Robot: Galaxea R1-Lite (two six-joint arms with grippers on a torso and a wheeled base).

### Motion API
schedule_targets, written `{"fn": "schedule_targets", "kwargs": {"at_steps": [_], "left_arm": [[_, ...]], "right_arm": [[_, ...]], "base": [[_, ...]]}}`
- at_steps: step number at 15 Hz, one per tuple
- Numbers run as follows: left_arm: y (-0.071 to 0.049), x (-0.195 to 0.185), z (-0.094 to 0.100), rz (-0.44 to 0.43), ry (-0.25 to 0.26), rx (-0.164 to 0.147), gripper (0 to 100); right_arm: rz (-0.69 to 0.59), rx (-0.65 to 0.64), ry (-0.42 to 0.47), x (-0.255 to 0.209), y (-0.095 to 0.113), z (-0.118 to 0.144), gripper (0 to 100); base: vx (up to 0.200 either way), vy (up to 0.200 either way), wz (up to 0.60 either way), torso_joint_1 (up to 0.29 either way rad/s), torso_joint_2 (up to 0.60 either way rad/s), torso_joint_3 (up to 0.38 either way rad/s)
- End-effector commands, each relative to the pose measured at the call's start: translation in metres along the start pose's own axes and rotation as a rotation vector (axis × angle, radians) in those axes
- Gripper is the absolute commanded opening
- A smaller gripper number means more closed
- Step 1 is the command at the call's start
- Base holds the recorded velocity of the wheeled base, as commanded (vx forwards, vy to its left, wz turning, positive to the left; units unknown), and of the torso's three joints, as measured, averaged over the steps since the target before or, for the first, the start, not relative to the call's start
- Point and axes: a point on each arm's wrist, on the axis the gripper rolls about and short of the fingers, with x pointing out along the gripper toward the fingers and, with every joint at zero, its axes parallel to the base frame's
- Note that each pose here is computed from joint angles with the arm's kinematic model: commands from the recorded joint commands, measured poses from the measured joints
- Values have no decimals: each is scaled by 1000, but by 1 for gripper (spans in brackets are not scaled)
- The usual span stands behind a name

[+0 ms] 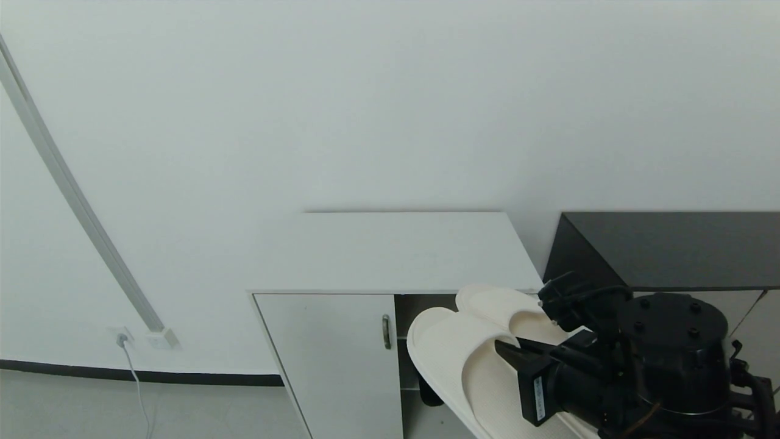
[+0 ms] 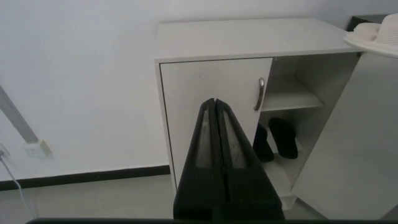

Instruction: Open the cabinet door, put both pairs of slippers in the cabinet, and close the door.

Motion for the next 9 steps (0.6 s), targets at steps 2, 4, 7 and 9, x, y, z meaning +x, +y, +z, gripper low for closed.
{"fn": "schedule_targets", "kwargs": {"at_steps": [2, 4, 7, 9], "left_arm": [[0, 0, 0, 1, 1, 0, 0], [0, 0, 0, 1, 1, 0, 0], [0, 0, 0, 1, 3, 0, 0], [0, 0, 0, 1, 1, -2, 0]], "right_arm": [[-2, -1, 5, 0, 0, -1, 0], [-1, -1, 8, 0, 0, -2, 0], [2, -3, 15, 0, 0, -4, 0], [1, -3, 14, 0, -1, -4, 0]], "base": [[0, 0, 0, 0, 0, 0], [0, 0, 0, 0, 0, 0], [0, 0, 0, 0, 0, 0], [0, 0, 0, -115, 278, 149]]}}
